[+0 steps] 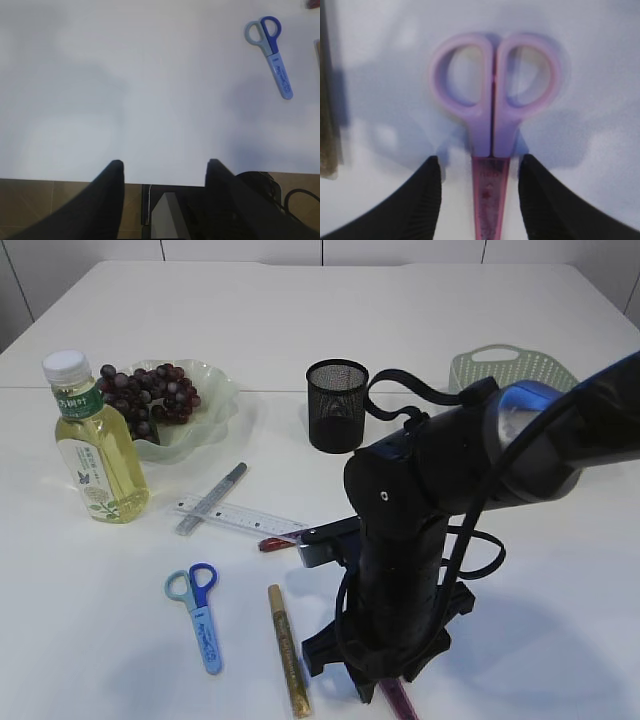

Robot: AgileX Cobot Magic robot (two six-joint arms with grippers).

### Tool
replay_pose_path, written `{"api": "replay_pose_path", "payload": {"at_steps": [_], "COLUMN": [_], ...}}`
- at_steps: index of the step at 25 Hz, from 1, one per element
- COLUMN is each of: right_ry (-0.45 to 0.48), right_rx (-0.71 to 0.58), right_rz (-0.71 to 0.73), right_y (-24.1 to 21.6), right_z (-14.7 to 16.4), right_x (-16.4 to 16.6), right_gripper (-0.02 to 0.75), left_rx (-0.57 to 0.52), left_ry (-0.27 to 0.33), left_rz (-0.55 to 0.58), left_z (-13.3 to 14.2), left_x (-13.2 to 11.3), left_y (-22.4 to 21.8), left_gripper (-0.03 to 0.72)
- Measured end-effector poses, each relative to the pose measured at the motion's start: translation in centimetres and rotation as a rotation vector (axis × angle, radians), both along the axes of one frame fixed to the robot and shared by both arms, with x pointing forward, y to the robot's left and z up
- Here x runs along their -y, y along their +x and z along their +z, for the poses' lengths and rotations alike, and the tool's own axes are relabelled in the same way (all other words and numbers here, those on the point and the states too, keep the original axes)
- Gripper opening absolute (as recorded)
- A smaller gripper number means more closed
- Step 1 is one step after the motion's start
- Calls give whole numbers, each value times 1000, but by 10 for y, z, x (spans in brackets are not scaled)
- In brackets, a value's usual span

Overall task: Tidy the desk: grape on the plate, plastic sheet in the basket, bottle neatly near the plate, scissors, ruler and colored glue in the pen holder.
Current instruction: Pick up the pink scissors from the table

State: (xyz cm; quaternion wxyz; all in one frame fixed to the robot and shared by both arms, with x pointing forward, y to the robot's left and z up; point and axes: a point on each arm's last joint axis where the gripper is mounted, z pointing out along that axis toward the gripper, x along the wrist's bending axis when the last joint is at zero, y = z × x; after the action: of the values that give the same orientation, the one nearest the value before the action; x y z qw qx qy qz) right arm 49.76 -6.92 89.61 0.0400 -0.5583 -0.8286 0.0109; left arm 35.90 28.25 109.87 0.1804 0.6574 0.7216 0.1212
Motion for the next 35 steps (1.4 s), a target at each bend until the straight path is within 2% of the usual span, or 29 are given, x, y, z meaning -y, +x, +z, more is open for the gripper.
{"api": "replay_pose_path", "payload": {"at_steps": [32, 35], "right_ry": [-29, -29], "right_rx": [-37, -37], "right_rz": [1, 1], "right_y": [-3, -3], "right_z": [-4, -4], "right_x": [2, 2], "right_gripper": [405, 375], "left_rx": [1, 1], "left_ry": [4, 8], "left_rz": [0, 1], "left_z": [0, 0], "left_x": [0, -1], "left_y": [0, 0], "left_gripper": [379, 379]}}
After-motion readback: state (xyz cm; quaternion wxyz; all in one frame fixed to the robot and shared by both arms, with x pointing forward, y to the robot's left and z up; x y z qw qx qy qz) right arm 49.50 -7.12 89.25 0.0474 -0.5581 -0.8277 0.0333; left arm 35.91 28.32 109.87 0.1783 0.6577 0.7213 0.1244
